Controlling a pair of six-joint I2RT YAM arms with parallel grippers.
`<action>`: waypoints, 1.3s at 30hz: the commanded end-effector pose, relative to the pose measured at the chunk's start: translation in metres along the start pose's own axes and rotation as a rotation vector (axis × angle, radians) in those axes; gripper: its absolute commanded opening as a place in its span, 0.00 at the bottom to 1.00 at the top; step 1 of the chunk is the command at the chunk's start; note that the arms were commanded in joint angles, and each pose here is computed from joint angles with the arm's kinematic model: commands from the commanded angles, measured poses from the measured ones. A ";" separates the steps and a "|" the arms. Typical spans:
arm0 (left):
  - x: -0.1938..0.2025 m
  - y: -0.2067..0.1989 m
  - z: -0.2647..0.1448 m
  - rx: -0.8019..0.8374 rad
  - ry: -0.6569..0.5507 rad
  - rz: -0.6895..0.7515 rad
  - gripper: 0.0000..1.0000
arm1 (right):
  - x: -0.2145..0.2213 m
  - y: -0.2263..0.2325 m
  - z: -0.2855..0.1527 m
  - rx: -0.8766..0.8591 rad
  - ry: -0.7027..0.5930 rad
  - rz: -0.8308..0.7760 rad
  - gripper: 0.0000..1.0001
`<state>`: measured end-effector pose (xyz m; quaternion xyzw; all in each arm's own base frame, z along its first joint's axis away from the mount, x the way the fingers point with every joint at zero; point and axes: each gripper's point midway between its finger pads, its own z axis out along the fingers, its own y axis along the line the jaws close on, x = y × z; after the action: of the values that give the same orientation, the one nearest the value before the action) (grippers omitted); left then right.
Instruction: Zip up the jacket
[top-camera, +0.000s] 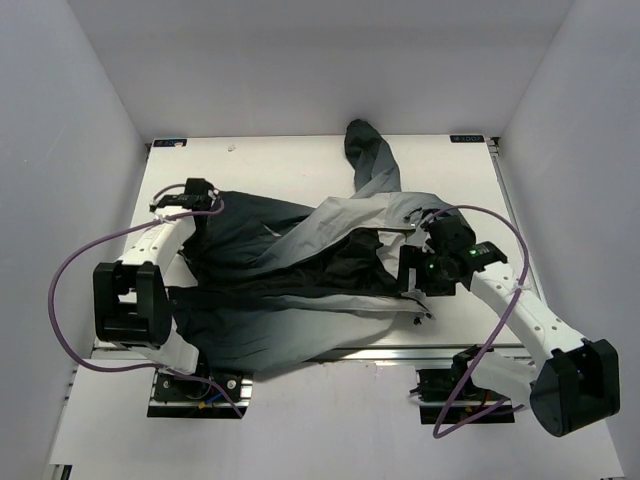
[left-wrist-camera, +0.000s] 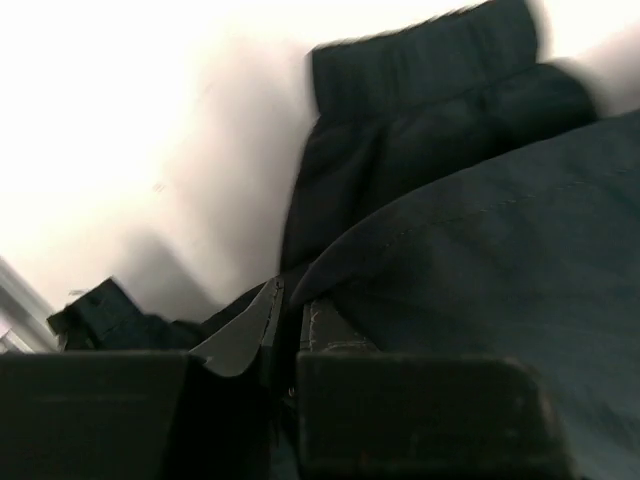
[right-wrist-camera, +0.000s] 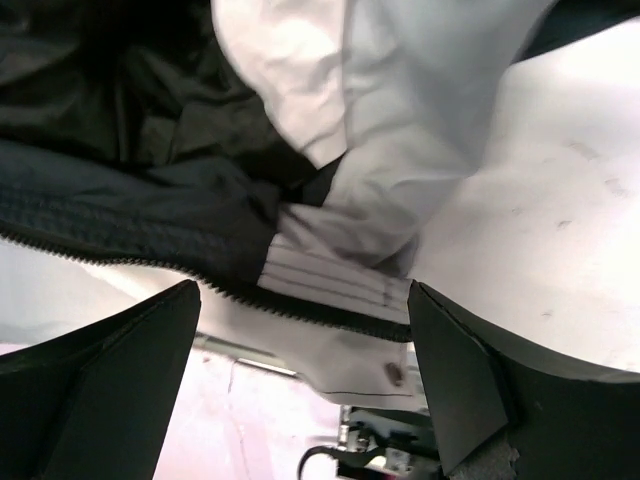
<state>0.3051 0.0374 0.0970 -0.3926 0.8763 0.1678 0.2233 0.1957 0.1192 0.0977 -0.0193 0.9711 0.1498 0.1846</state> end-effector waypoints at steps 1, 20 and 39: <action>0.011 0.027 0.001 -0.100 0.006 -0.038 0.00 | 0.007 0.019 0.000 -0.052 0.012 0.013 0.89; -0.076 -0.039 -0.113 0.407 -0.163 0.012 0.98 | -0.009 0.051 -0.085 -0.020 -0.139 -0.032 0.89; 0.033 -0.156 -0.028 0.493 0.000 0.327 0.98 | -0.038 0.077 0.102 -0.012 0.044 0.195 0.89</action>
<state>0.3897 -0.0997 0.0687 -0.1691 0.9543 -0.0115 0.2461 0.2039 0.2319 0.0430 -0.0033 0.9799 0.1732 0.0993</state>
